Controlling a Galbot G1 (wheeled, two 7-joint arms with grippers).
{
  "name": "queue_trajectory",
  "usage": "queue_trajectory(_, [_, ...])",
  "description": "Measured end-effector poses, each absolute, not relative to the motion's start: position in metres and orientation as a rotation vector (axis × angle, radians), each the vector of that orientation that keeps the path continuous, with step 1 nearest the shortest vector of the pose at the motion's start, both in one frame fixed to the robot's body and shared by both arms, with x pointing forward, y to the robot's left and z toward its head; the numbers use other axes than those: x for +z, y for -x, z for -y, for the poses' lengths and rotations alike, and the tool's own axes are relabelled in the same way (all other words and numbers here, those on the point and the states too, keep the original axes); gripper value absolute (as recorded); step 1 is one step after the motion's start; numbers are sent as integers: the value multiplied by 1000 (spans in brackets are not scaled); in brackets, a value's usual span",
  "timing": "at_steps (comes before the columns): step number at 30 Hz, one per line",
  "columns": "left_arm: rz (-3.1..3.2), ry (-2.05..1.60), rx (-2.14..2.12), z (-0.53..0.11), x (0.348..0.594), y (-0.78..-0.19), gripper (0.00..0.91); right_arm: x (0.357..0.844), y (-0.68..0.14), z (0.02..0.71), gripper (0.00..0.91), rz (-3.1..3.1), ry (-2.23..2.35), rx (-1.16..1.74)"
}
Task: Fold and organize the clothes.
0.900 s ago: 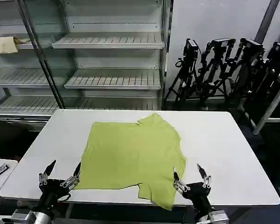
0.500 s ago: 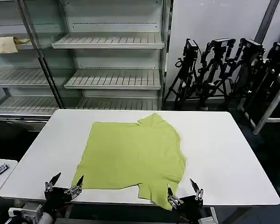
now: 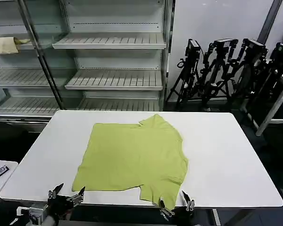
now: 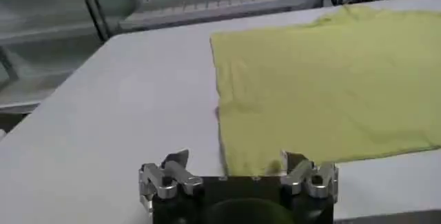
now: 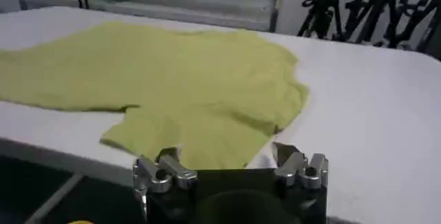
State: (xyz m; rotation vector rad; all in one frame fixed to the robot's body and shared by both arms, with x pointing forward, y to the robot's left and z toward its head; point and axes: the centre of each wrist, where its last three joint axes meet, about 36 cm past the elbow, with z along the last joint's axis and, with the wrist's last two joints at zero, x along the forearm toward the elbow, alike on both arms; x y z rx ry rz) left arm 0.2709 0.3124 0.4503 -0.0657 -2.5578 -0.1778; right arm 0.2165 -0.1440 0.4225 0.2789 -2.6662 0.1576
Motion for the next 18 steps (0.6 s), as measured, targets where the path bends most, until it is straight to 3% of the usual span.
queue_trajectory(1, [2554, 64, -176, -313, 449, -272, 715, 422, -216, 143, 907, 2663, -281, 155])
queue_trajectory(2, [2551, 63, -173, -314, 449, -273, 383, 421, -215, 143, 897, 2659, -281, 152])
queue_trajectory(3, [2548, 62, -169, -314, 448, -274, 171, 421, -214, 142, 786, 2656, -281, 151])
queue_trajectory(4, [2547, 62, -165, -314, 447, -275, 30, 420, -213, 141, 464, 2653, -282, 148])
queue_trajectory(5, [2547, 62, -161, -315, 447, -275, 30, 420, -212, 141, 312, 2650, -284, 145])
queue_trajectory(6, [2546, 64, -155, -315, 446, -276, 30, 420, -211, 141, 101, 2647, -286, 142])
queue_trajectory(7, [2546, 68, -149, -315, 446, -276, 30, 420, -211, 140, 0, 2645, -286, 140])
queue_trajectory(18, [2531, 93, -98, -315, 443, -278, 40, 420, -211, 144, 0, 2645, -281, 138])
